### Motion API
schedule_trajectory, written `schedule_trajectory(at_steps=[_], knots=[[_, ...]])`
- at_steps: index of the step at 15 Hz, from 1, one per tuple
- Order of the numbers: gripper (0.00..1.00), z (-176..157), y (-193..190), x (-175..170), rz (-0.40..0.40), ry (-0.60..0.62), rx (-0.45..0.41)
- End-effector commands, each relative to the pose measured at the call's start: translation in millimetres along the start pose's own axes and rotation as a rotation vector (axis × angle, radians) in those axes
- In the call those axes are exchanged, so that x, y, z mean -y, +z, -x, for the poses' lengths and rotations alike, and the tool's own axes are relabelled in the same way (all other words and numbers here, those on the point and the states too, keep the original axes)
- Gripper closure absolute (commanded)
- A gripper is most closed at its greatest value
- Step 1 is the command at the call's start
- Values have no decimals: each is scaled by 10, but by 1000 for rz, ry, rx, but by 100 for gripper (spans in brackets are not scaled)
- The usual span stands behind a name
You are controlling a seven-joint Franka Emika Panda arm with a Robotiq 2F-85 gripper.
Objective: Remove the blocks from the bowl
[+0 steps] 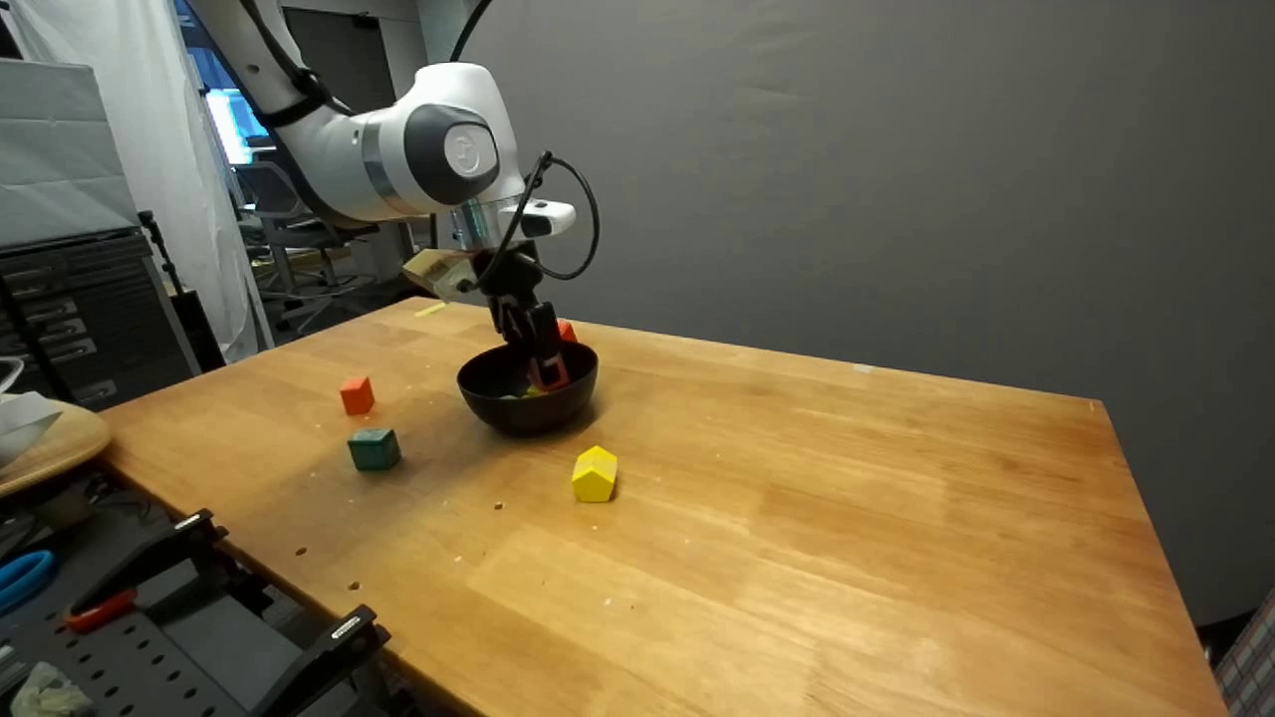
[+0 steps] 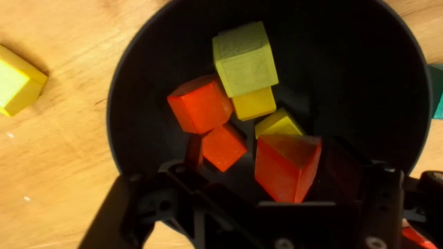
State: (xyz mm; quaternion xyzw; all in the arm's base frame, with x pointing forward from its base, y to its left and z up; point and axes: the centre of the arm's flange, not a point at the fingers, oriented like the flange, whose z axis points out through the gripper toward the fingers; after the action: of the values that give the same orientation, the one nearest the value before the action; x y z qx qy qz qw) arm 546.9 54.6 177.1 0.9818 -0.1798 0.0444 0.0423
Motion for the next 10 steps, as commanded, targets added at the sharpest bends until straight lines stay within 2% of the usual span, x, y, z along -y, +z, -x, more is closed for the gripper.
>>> schedule_trajectory(at_steps=[1, 2, 3, 4, 5, 8, 9, 10], knots=[[15, -209, 88, 250, 38, -45, -15], [16, -235, 108, 309, 45, -55, -19], [24, -255, 124, 359, 50, -64, -19], [40, -273, 149, 400, 58, -70, -14], [44, -279, 163, 426, 58, -76, -9], [68, -262, 176, 424, 52, -69, 1], [74, -252, 170, 391, 51, -59, 3], [73, -229, 157, 353, 51, -50, 4]])
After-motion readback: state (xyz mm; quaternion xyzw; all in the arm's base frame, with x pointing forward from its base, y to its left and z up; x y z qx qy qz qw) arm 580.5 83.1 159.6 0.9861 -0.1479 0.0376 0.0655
